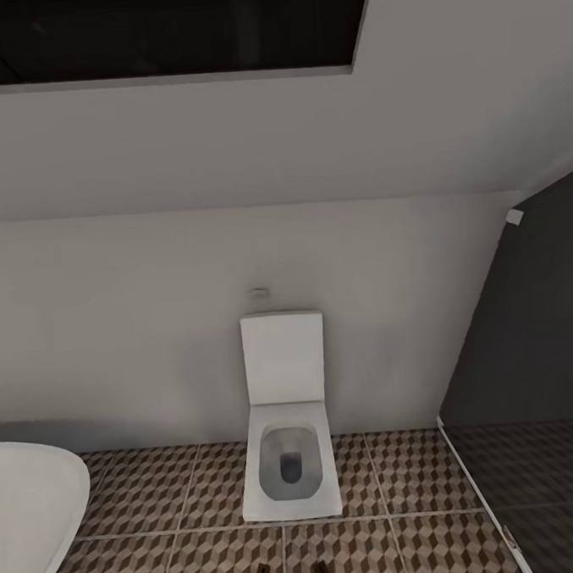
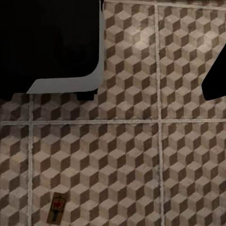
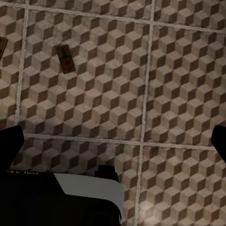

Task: Take the four mousetraps from the cabinet in the bathroom and place them on the bathroom floor. Make sure all four end up on the same floor surface, and ensure that at least two of them are either under or directly next to the same bathroom sink.

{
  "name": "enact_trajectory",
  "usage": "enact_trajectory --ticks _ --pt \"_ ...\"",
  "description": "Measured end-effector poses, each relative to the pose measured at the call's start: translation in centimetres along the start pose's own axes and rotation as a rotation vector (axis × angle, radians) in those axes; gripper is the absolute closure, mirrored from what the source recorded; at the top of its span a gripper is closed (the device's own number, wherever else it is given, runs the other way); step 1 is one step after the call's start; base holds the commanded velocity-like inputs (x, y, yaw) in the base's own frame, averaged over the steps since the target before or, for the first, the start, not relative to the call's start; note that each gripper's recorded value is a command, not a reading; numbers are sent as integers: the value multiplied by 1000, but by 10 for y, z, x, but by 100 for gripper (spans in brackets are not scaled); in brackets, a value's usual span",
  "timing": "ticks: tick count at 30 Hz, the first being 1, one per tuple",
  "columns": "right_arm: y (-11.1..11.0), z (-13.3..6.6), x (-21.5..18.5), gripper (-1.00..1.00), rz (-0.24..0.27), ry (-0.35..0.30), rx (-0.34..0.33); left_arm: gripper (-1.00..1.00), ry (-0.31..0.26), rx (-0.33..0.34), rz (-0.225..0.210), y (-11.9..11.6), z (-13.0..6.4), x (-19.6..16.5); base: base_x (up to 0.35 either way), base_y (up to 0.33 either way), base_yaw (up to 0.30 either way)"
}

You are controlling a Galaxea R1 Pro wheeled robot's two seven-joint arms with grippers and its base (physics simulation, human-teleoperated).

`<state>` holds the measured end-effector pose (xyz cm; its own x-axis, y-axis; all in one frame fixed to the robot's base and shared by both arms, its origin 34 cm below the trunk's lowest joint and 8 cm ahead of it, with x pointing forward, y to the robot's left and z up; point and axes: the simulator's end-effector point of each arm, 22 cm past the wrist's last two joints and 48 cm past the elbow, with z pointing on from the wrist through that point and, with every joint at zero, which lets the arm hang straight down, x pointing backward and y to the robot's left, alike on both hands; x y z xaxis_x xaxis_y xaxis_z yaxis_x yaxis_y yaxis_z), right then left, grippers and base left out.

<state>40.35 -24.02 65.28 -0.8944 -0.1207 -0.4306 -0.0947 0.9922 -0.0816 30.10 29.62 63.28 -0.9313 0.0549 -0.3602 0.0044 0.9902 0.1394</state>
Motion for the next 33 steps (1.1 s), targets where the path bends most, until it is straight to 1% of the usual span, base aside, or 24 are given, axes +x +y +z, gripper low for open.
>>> enact_trajectory --ticks 2,8,33 --pt "0 0 0 -100 2 0 0 -100 2 -3 -17 0 0 1 0 0 0" --pt "-2 0 0 -100 5 -1 8 -100 6 -4 -25 -1 0 2 0 0 0" --pt "1 0 -3 -100 3 -9 4 -100 2 -4 -22 2 0 1 0 0 0"
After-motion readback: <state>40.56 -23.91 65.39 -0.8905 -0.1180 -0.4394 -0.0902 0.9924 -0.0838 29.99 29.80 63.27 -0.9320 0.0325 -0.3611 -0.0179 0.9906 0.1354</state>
